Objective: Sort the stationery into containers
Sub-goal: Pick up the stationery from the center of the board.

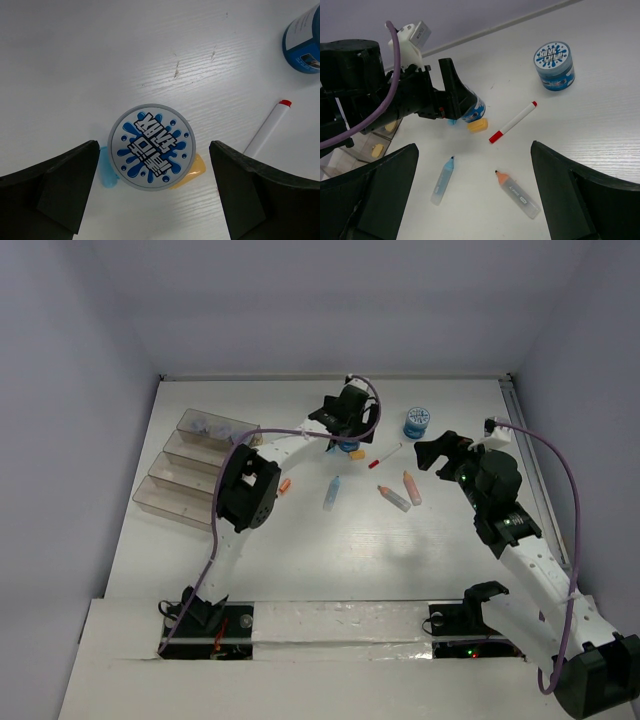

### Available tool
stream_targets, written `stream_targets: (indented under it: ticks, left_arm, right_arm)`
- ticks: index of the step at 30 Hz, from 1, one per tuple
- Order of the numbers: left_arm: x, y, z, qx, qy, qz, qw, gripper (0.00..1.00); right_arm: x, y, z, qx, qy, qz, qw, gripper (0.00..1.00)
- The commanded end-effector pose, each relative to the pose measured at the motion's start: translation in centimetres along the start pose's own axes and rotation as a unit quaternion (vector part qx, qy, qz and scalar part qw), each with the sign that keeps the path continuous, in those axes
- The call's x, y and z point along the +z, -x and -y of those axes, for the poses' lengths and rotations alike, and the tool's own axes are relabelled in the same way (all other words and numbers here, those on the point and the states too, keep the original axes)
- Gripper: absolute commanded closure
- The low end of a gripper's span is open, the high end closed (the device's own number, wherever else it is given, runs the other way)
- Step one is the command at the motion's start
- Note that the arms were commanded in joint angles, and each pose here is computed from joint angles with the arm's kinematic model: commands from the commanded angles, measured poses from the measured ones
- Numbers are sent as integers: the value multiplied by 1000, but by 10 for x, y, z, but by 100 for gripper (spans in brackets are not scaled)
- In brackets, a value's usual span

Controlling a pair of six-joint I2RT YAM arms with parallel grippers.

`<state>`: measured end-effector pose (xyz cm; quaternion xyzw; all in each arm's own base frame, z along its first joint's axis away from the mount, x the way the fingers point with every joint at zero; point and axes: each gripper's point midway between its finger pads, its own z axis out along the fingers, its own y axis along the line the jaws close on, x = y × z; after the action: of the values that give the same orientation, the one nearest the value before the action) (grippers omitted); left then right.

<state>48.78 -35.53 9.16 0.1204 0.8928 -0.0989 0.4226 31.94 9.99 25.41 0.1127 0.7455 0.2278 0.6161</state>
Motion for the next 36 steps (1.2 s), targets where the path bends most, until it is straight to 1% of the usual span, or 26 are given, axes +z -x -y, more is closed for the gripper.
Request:
stream_targets:
  ticks: [1,3,7,9,10,13,16,19,20,22,23,24,25,26,28,29,31,32,33,34,35,36]
  left_arm:
    - [-5,22,5,2,2,27,1000,11]
    - [-3,20,3,4,6,24,1000,13]
    - [-2,19,2,5,8,24,1000,27]
    - [-2,20,3,6,8,26,1000,31]
    - [-2,21,2,5,9,27,1000,37]
    - [-4,25,3,5,7,31,999,45]
    - [-14,43,5,0,3,50,999,52]
    - [-39,75,6,-7,-3,90,996,55]
    - [-57,95,5,-12,-3,113,994,56]
    - [-76,114,0,-16,6,139,990,58]
    - [-97,132,-1,-21,4,161,987,58]
    - [-106,138,-3,-23,5,169,985,59]
    - [-117,147,-11,-30,9,179,983,59]
    - [-136,155,-14,-36,7,191,981,59]
    - [-152,164,-40,-56,22,202,978,60]
    - [-167,165,-61,-70,33,207,975,60]
    - [-182,161,-84,-85,48,208,973,60]
    - [-198,149,-99,-92,57,206,973,60]
    - [-204,143,-112,-100,66,206,971,60]
    - [-213,140,-137,-115,85,209,967,60]
    - [-229,124,-153,-127,95,207,965,60]
    - [-235,113,-169,-137,107,204,963,60]
  right_arm:
    - [1,13,-11,-2,19,22,1000,0]
    - [1,13,-11,-2,19,22,1000,0]
    - [1,14,-11,-2,19,23,1000,0]
    - [1,14,-11,-2,19,22,1000,0]
    - [1,13,-11,-2,19,22,1000,0]
    - [1,14,-11,-1,20,23,1000,0]
    - [0,13,-11,-2,20,22,1000,0]
    - [1,14,-11,-2,20,23,1000,0]
    - [1,13,-10,-3,19,22,1000,0]
    - [2,13,-8,-5,15,22,1000,0]
    - [3,12,-8,-5,13,23,1000,0]
    - [3,11,-8,-5,15,21,1000,0]
    - [5,9,-8,-5,15,16,1000,0]
    - [5,9,-9,-4,16,17,1000,0]
    - [6,7,-8,-5,17,12,1000,0]
    - [7,7,-8,-5,16,12,1000,0]
    - [7,5,-8,-5,16,10,1000,0]
    - [8,5,-8,-5,16,9,1000,0]
    - [8,5,-9,-5,17,9,1000,0]
    - [7,5,-10,-5,19,7,1000,0]
    - [7,6,-11,-4,22,9,1000,0]
    - [6,6,-12,-4,24,8,1000,0]
